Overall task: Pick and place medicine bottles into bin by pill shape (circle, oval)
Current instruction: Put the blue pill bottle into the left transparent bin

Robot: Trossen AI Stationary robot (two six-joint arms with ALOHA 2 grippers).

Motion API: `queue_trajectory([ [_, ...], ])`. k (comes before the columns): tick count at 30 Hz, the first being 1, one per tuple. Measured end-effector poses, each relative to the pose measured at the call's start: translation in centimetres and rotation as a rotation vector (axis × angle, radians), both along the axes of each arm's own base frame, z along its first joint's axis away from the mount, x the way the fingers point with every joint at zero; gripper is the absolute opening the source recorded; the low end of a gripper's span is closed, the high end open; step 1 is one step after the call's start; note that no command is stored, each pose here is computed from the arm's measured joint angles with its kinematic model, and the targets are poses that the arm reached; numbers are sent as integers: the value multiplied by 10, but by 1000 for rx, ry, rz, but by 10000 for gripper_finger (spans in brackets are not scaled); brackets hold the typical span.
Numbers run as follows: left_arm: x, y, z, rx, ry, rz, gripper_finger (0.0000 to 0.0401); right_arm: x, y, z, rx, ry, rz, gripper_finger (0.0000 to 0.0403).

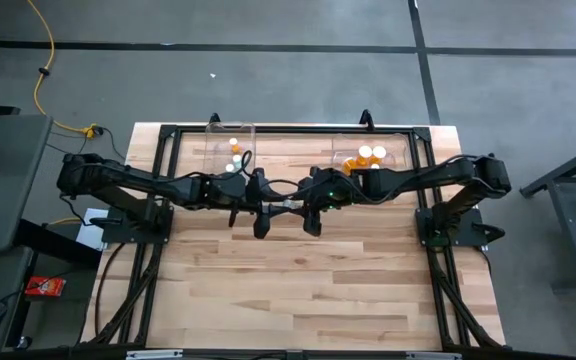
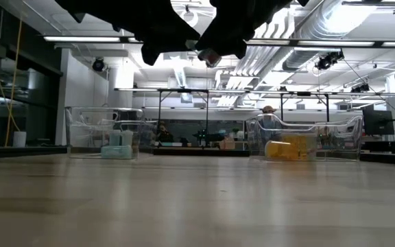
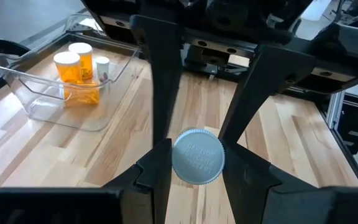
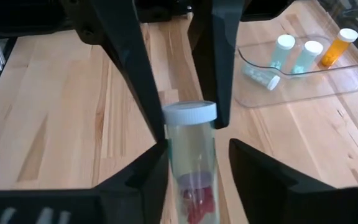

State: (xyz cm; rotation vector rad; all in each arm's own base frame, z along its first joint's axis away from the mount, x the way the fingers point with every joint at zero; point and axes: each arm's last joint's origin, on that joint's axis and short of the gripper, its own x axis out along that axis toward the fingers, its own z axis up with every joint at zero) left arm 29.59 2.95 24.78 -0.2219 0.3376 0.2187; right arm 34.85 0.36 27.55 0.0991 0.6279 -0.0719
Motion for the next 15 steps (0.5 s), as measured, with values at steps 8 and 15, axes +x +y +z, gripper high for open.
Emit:
queue_trajectory([
  [8, 0, 0, 0, 18, 3, -2, 113, 0, 0, 0, 1, 0, 4, 106],
  [15, 0, 0, 0, 10, 0, -4, 116, -1, 0, 0, -4, 2, 8, 99],
])
